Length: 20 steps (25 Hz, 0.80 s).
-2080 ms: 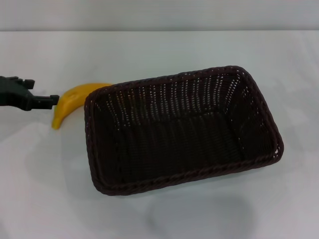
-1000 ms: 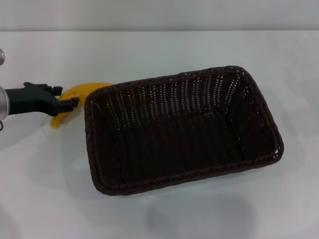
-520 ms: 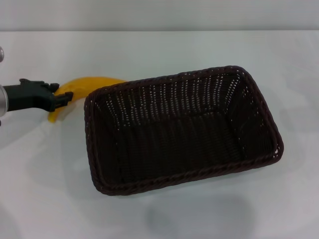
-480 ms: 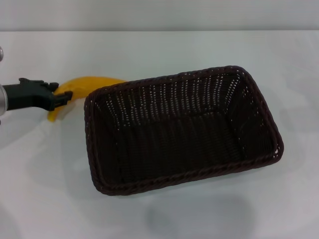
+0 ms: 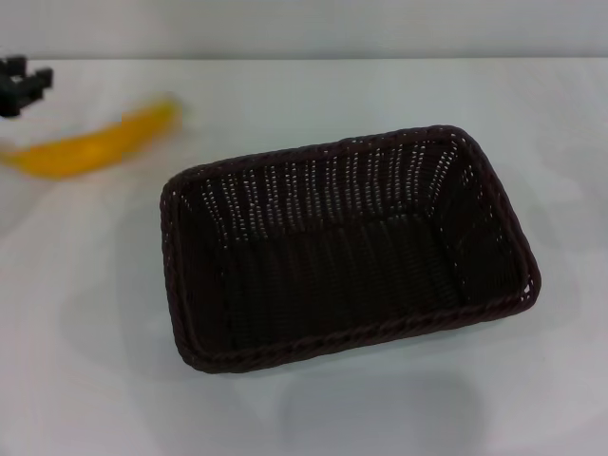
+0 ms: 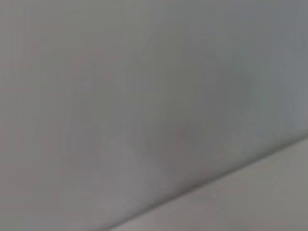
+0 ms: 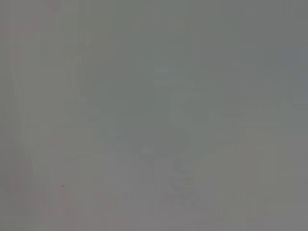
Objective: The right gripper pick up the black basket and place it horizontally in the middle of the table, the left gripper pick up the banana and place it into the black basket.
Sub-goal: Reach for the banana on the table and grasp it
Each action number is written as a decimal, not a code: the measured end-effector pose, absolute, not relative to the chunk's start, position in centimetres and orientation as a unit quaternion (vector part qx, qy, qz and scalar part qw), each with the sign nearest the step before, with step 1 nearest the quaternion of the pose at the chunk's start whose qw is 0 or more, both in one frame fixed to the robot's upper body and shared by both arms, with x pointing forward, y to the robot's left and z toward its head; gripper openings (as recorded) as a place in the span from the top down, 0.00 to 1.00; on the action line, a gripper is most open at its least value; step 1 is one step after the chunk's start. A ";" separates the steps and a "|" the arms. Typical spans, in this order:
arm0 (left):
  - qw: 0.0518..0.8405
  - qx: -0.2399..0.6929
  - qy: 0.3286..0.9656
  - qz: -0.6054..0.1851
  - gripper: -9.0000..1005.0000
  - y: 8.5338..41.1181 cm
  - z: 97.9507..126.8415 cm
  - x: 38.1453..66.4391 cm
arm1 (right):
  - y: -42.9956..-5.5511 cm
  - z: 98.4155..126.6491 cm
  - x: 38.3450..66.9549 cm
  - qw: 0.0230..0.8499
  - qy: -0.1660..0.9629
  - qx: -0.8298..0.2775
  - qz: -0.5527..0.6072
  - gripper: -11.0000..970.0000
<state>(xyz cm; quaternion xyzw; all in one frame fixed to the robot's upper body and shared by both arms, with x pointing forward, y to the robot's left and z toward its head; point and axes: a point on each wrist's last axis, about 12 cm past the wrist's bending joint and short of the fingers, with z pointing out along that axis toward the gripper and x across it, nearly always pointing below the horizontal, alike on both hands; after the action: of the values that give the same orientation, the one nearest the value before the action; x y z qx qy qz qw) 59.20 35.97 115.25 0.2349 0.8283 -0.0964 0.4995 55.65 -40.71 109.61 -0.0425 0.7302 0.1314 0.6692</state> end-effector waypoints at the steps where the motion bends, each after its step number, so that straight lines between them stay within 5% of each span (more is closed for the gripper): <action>1: 0.506 0.233 0.825 -0.092 0.59 36.1 115.9 59.0 | -40.7 109.6 55.6 0.669 0.730 -0.043 0.131 0.35; 5: 0.522 0.230 0.817 -0.085 0.60 36.3 118.1 58.6 | -40.6 109.6 55.7 0.669 0.730 -0.044 0.132 0.35; 7: 0.520 0.230 0.818 -0.091 0.79 36.2 118.6 58.6 | -40.6 109.5 55.7 0.669 0.730 -0.045 0.132 0.35; 13: 0.472 0.223 0.848 -0.093 0.87 36.3 117.3 58.3 | -40.5 109.6 55.7 0.669 0.729 -0.047 0.134 0.35; 20: 0.407 0.153 0.895 -0.096 0.75 36.7 116.5 57.9 | -40.6 109.4 55.4 0.667 0.731 -0.048 0.134 0.35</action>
<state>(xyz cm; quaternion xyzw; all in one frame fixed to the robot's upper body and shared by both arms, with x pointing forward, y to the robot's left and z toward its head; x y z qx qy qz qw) 57.92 36.74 116.48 0.1525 0.8954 -0.0960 0.4072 55.37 -40.57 109.36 -0.0476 0.7310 0.1343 0.6673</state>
